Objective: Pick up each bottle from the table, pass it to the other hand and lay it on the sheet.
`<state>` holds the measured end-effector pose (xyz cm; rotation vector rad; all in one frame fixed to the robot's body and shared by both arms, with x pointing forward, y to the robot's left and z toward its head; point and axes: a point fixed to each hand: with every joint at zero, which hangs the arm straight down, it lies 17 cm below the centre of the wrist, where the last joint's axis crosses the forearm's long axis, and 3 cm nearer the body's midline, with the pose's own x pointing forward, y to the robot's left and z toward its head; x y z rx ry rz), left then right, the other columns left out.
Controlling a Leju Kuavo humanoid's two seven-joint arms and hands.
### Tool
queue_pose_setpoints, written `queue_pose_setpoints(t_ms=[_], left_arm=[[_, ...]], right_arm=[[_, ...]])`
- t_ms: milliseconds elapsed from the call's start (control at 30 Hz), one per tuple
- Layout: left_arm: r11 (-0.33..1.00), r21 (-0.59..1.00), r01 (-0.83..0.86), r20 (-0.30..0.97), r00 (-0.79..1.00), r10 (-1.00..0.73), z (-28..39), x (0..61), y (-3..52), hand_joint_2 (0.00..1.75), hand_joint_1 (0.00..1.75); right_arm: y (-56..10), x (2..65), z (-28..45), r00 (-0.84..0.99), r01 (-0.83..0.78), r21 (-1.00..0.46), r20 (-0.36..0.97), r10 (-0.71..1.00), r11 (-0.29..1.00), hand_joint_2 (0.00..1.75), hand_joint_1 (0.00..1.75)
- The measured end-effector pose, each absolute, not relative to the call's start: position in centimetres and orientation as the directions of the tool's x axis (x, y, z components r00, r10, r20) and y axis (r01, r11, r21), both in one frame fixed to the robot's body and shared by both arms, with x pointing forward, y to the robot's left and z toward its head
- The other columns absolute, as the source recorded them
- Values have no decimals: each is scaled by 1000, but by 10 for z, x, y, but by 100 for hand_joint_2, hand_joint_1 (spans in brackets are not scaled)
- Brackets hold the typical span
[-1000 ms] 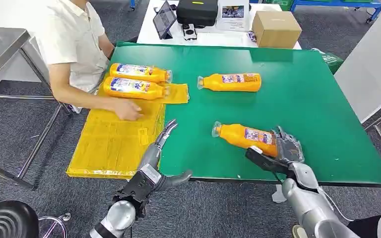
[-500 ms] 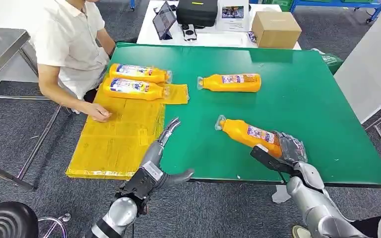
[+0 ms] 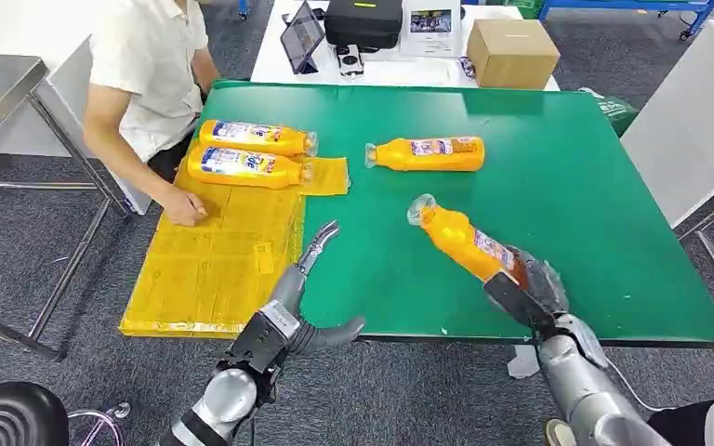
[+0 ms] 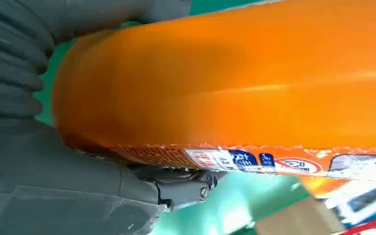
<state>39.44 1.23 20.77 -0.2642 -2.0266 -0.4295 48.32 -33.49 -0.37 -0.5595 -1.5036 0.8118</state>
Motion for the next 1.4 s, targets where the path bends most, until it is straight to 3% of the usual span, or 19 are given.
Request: queue_pose_setpoints(t_ms=[67, 200, 433, 667, 1100, 1400], left_arm=[[911, 162, 380, 893, -450, 29, 205, 394, 12, 175, 0], [909, 143, 392, 900, -433, 45, 203, 394, 11, 175, 0], [871, -198, 449, 959, -97, 267, 163, 404, 10, 175, 0], [839, -319, 440, 937, 16, 348, 140, 402, 3, 175, 0], [795, -425, 432, 892, 50, 450, 163, 404, -6, 175, 0], [774, -440, 455, 870, 0, 494, 187, 401, -8, 175, 0]], right_arm=[[-317, 480, 4, -134, -105, -692, 722, 679, 714, 175, 175], [-308, 478, 8, -147, -91, -666, 745, 651, 741, 175, 175], [-262, 464, 41, -201, -74, -402, 902, 381, 913, 175, 175], [-181, 443, 112, -365, -159, -204, 921, 134, 966, 175, 175], [-66, 399, 147, -512, -270, -287, 851, 115, 919, 175, 175], [-36, 388, 137, -476, -345, -265, 876, 76, 900, 175, 175]])
